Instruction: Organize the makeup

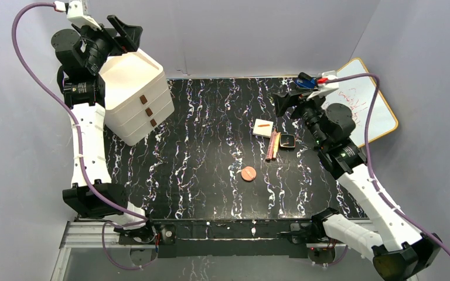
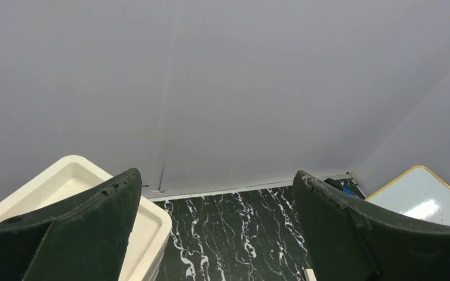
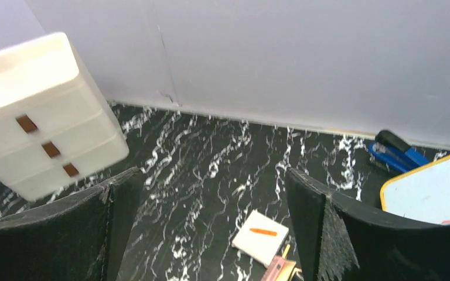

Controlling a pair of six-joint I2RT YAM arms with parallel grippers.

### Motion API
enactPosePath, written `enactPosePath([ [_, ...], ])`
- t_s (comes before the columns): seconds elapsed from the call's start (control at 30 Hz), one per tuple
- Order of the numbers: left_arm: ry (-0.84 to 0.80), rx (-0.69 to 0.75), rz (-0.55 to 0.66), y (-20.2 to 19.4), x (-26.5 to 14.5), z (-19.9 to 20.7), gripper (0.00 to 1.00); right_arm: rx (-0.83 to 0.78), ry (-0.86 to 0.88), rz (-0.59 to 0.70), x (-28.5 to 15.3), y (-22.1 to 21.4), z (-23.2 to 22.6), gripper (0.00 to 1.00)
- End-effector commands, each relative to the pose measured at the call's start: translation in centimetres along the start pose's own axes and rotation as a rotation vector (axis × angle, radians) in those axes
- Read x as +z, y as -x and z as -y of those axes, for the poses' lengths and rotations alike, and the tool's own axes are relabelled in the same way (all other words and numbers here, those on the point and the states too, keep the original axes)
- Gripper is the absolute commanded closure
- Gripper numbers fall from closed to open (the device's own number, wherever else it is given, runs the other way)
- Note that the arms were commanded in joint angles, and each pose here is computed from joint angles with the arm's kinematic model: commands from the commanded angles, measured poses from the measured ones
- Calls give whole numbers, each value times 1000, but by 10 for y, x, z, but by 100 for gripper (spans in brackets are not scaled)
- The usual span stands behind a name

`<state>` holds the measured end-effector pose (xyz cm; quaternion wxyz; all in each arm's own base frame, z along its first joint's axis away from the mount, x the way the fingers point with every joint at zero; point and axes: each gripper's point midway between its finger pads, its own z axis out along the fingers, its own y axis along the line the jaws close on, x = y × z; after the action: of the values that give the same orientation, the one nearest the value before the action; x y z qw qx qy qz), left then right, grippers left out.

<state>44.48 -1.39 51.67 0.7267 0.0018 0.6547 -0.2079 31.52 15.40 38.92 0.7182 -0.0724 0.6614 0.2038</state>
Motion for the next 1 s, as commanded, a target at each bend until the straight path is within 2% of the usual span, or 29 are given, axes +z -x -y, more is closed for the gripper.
enactPosePath([
  [0.0, -78, 58, 7, 12, -11, 20, 2, -22, 16, -65, 3, -18, -1, 1],
  [0.1, -79, 148, 47, 17, -26, 27, 2, -23, 17, -81, 2, -22, -1, 1],
  [0.23, 44, 91, 139, 30, -39, 14, 2, -21, 36, -101, 5, -27, -5, 1],
  [0.47, 65, 113, 160, 33, -31, 5, 2, -20, 57, -132, 6, -33, -9, 1],
  [0.6, 307, 55, 160, 38, -13, -47, 2, -7, 69, -149, 5, -39, -11, 1],
  [0.7, 507, -1, 206, 41, -1, -92, 2, 7, 75, -167, 5, -45, -12, 1],
  [0.97, 772, -227, 224, -4, 56, -177, 2, 43, 120, -226, 5, -58, -22, 1],
])
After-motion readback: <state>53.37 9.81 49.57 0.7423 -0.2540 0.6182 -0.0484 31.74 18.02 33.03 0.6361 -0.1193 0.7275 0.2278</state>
